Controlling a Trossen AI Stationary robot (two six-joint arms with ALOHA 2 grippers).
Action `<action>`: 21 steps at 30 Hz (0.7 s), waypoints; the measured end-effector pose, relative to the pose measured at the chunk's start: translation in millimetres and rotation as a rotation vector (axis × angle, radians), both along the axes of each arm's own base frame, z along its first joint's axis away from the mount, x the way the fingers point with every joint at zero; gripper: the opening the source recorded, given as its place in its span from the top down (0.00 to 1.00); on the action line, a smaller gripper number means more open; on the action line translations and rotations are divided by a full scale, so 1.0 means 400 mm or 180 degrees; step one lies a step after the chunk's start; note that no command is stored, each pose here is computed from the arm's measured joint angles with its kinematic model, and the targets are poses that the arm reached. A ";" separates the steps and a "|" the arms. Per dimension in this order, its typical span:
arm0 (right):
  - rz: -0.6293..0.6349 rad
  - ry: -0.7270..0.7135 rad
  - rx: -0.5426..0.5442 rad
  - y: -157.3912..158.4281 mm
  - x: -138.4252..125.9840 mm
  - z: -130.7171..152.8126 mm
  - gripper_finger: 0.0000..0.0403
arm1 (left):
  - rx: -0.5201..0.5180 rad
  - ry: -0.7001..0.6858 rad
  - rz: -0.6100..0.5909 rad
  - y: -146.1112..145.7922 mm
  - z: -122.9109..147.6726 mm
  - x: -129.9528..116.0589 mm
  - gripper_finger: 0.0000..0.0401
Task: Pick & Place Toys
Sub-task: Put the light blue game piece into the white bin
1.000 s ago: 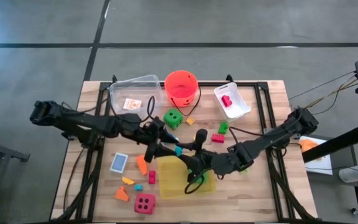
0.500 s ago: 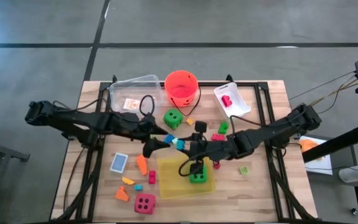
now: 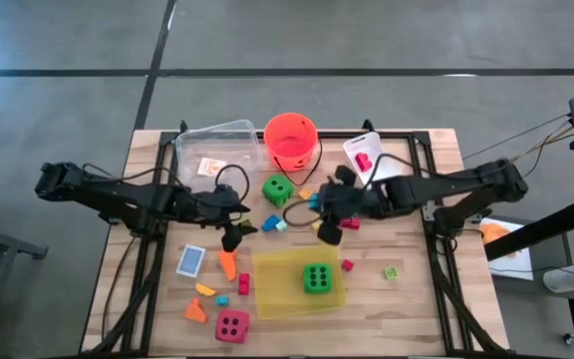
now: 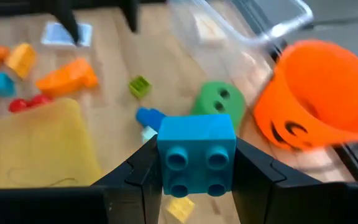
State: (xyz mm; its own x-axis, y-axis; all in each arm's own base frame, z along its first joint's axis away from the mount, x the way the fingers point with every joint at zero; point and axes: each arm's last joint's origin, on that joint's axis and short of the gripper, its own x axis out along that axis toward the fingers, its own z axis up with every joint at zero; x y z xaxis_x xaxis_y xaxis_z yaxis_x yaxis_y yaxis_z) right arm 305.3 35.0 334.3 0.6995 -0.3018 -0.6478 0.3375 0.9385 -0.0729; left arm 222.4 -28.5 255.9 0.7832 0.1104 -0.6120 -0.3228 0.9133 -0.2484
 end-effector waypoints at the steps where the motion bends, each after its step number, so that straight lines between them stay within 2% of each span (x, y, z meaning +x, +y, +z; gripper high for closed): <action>1: -0.0045 0.0045 0.0022 -0.013 -0.011 0.000 0.67 | 0.0032 -0.0044 0.0042 0.001 -0.005 -0.005 0.20; 8: -0.0451 -0.0056 0.0266 -0.104 -0.087 0.004 0.67 | 0.0315 -0.0326 0.0474 0.018 -0.017 -0.043 0.20; 15: -0.1025 -0.0078 0.0564 -0.197 -0.155 -0.039 0.67 | 0.0557 -0.0478 0.0322 0.024 0.015 -0.076 0.20; 21: -0.1368 0.0062 0.0774 -0.259 -0.190 -0.093 0.67 | 0.0680 -0.0369 0.0247 0.027 0.015 -0.089 0.20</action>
